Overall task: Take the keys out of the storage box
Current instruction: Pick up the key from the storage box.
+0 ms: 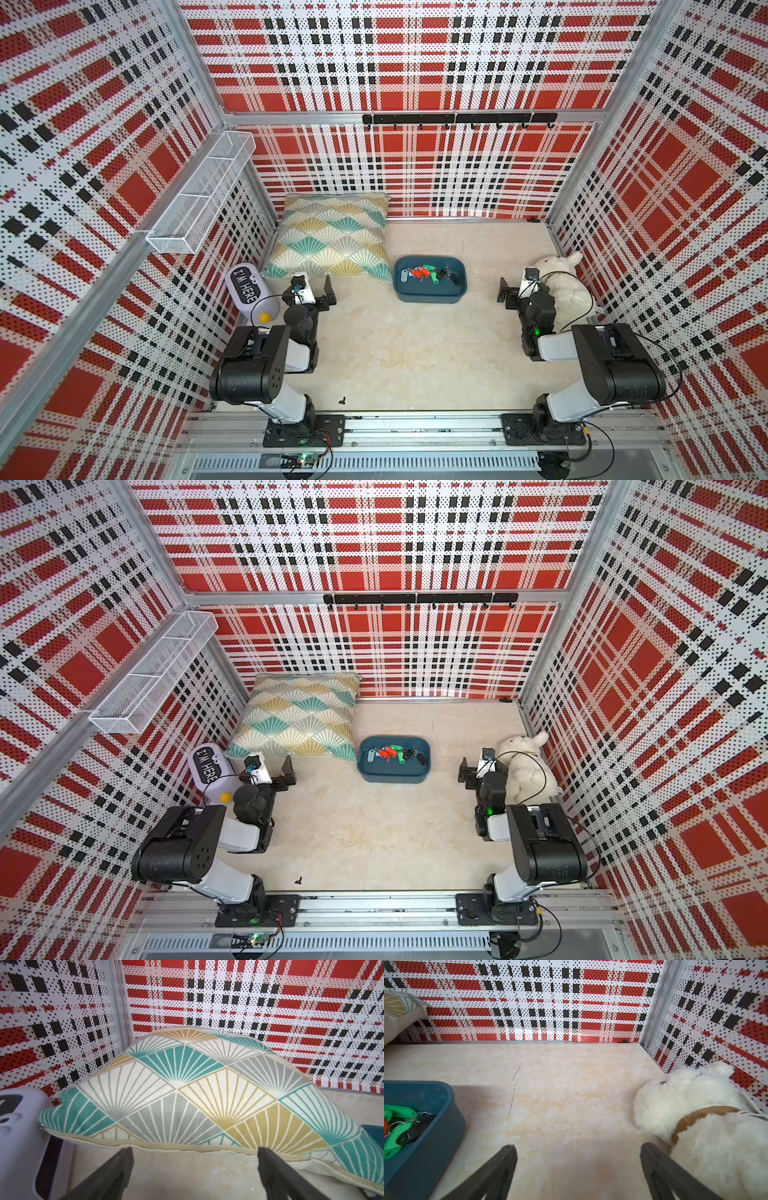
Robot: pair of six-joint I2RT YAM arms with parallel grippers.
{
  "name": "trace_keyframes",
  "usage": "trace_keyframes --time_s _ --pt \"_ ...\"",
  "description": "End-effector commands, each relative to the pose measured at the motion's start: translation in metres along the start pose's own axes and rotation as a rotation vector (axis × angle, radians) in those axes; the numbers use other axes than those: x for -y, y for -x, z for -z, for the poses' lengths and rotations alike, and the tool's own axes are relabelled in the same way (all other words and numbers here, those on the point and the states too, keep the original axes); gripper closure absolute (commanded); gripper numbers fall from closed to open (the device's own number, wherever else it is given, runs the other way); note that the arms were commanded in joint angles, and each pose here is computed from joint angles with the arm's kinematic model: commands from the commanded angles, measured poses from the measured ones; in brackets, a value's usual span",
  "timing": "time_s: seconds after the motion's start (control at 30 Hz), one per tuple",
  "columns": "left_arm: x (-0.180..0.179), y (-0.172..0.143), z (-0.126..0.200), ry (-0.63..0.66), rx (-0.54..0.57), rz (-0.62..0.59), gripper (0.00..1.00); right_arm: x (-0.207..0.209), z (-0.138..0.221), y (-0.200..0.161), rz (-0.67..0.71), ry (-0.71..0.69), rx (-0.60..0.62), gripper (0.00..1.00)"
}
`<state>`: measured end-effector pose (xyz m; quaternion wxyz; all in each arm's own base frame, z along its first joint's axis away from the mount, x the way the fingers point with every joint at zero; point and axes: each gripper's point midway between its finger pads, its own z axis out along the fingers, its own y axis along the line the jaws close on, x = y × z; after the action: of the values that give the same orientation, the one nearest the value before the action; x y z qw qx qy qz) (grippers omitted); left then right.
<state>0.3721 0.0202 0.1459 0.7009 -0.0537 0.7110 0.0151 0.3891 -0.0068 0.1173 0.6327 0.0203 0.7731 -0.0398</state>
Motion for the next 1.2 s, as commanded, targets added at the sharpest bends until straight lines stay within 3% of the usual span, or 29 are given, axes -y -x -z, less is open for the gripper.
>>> trace_keyframes --time_s 0.0,0.73,0.87,1.07,1.1,1.17 --pt "0.002 0.009 -0.003 -0.004 0.034 0.001 0.01 0.001 -0.003 0.008 -0.012 -0.002 0.023 0.0" --pt "0.003 0.01 -0.003 -0.005 0.034 0.001 0.01 0.0 -0.003 0.008 -0.011 -0.001 0.023 0.0" --pt "-0.004 0.016 0.0 0.05 0.052 0.012 0.01 0.001 -0.002 0.009 -0.011 -0.002 0.027 0.0" --pt "0.001 0.04 0.009 0.123 0.072 -0.024 0.01 0.001 -0.011 0.048 0.031 -0.126 -0.043 0.0" --pt "0.0 0.044 0.008 0.16 0.057 -0.023 0.01 0.002 -0.007 0.061 -0.025 -0.139 -0.015 0.0" --pt "-0.004 0.062 0.005 0.224 0.058 0.08 0.01 0.016 0.004 0.08 -0.268 -0.21 0.018 0.0"
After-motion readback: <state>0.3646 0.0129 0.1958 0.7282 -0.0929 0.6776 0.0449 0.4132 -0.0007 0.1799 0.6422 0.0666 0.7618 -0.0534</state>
